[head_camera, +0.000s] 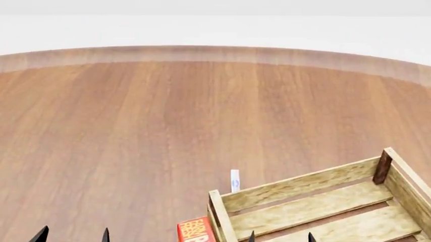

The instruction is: Pick up the tomato sauce, and put it in the wooden tray.

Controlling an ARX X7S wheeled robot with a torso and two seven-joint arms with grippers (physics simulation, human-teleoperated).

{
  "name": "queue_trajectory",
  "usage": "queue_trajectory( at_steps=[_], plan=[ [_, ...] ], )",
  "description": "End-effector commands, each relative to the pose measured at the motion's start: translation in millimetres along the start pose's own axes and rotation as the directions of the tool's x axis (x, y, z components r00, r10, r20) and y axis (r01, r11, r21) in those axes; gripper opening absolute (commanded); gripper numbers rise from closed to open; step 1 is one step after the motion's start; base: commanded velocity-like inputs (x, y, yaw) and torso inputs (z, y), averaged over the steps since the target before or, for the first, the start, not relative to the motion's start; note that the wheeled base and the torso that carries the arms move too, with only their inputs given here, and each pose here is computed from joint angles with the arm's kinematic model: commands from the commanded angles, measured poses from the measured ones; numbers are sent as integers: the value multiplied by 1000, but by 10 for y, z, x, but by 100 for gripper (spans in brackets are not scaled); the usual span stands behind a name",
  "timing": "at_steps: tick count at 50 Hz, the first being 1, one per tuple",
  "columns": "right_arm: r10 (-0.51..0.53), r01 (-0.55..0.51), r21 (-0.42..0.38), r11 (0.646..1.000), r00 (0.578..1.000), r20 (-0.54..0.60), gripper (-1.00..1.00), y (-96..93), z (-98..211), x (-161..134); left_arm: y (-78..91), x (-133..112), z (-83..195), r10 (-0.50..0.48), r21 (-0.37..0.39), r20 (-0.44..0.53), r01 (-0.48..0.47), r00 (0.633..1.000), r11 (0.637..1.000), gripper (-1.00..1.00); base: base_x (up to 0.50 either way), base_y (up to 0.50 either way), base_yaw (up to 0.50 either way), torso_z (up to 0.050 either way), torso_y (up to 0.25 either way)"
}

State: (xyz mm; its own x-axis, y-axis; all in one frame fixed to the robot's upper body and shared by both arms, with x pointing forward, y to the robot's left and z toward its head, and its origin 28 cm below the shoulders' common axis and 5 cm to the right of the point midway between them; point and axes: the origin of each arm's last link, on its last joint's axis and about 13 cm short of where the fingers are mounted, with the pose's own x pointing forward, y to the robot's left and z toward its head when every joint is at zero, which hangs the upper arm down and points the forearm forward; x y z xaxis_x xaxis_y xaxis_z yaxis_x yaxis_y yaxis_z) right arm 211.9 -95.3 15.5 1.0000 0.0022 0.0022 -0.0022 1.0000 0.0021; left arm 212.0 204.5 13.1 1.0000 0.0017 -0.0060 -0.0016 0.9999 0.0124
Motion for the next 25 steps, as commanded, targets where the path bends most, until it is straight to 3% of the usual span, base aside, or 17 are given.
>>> queue_trajectory(
  at_steps=[1, 25],
  plan=[
    [-2, 2, -1, 1000, 1000, 0, 100, 5, -7, -3, -27, 3, -13, 7, 36, -13, -6, 1000, 999, 100, 0, 0, 0, 0, 0],
    [3, -3, 4, 1000, 1000, 21, 100, 34, -41, -42, -24, 7, -19, 8, 29, -15, -7, 1000, 1000, 100, 0, 0, 0, 0, 0]
  ],
)
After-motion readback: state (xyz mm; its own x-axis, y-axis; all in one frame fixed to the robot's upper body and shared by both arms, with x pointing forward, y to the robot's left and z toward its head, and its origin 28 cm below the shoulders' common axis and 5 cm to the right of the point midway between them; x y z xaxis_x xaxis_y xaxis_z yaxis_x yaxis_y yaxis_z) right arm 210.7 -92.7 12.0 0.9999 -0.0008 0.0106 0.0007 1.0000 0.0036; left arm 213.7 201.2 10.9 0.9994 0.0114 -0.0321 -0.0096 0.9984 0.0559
